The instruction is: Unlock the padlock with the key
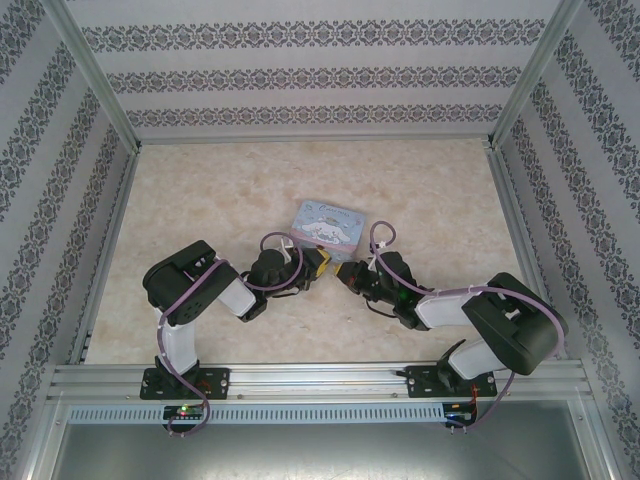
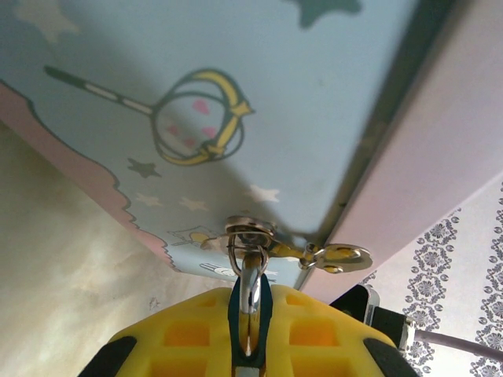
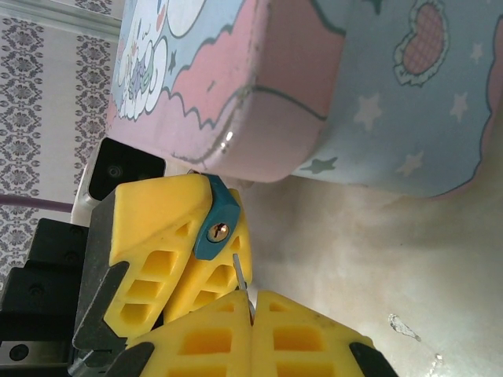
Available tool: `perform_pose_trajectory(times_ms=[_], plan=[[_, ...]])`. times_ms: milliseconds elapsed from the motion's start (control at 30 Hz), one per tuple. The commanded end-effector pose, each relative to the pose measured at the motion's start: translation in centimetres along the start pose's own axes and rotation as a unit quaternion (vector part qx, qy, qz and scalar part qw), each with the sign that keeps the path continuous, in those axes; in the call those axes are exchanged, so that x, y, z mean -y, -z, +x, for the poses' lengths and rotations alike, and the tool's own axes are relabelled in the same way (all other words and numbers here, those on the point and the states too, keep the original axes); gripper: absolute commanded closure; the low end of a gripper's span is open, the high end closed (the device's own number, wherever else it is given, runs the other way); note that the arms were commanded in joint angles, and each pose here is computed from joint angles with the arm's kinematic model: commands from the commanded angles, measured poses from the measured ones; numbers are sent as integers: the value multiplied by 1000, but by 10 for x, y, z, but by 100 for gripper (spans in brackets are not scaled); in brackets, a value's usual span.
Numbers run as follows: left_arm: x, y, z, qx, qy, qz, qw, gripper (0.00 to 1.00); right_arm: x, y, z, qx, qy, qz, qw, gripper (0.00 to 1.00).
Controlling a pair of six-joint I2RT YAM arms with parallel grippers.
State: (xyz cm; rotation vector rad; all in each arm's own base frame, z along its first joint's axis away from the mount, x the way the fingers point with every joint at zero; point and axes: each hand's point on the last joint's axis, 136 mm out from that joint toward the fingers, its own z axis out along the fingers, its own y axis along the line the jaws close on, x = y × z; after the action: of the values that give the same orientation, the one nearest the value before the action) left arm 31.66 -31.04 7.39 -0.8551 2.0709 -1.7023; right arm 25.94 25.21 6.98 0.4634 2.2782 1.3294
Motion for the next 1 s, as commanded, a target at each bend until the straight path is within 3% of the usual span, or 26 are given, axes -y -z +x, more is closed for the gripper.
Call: perform_pose_trajectory(times_ms=[0, 967], plan=[[22, -3, 7, -9, -9, 43, 999, 100, -7, 0, -9, 15, -3, -12, 1000, 100], [29, -2, 9, -12, -8, 52, 999, 100, -23, -15, -26, 19, -7, -26, 999, 100]])
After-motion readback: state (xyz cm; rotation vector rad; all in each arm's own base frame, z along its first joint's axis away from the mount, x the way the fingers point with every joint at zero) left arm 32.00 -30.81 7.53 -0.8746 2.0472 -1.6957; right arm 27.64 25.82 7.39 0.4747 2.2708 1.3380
